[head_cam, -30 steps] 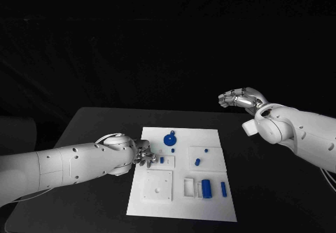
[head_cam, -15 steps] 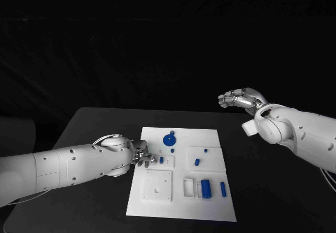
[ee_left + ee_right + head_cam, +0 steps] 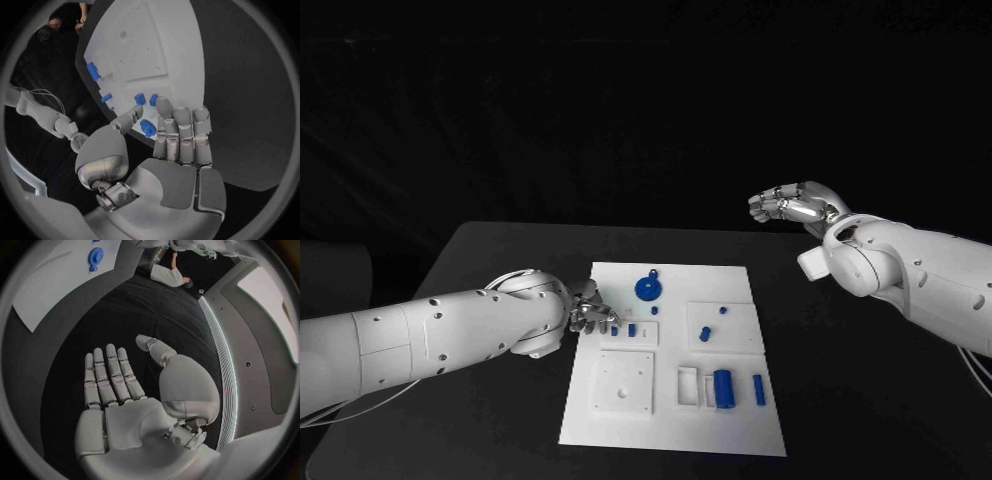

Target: Assemble the parts on the task board

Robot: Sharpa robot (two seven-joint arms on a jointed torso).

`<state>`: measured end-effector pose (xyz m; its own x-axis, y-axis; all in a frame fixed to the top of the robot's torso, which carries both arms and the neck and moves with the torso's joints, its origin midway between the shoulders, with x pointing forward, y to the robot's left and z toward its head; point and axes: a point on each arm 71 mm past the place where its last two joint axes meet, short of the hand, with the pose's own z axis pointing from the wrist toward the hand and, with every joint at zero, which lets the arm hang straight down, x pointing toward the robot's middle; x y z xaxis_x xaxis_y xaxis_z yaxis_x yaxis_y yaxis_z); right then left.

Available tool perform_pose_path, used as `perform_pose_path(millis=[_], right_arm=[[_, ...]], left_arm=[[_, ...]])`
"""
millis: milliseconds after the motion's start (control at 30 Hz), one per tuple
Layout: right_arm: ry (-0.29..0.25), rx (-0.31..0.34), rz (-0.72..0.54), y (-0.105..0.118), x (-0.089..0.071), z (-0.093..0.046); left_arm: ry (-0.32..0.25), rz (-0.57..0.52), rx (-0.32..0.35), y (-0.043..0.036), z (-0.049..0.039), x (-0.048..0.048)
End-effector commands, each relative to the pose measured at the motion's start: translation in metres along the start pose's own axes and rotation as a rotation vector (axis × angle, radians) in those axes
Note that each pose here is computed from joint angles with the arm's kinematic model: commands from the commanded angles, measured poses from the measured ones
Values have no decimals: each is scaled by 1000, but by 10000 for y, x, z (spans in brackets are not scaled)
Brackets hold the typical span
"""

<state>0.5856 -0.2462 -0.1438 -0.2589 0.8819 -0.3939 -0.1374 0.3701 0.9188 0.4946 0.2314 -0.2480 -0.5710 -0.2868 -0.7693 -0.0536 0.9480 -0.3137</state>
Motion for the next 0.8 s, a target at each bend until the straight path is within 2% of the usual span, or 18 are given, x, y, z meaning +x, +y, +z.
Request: perform_pose_path(millis=[33,233,367,433,533,667,767,800], right_arm=[[-2,-10,-5,1,-1,-2],[2,-6,-4,-7,0,0],[2,-5,-4,-9,1,2],[2,-4,-4,-10,-2,1],[2,-4,-4,-10,2,4],[2,-4,-4,-11,3,10],[0,-3,-4,-14,-1,10],[0,-3,-5,-14,1,11]], left_arm=[[34,-169,21,-14,-20,-46],[7,-305,89,-85,-51,-206],[-82,-349,168,-151,-51,-310],[-124,-347,235,-207,-51,-358],[-198,-285,319,-287,-65,-411],[-296,-129,460,-452,-103,-445],[-324,-24,528,-583,-101,-426],[-332,8,530,-618,-91,-418]])
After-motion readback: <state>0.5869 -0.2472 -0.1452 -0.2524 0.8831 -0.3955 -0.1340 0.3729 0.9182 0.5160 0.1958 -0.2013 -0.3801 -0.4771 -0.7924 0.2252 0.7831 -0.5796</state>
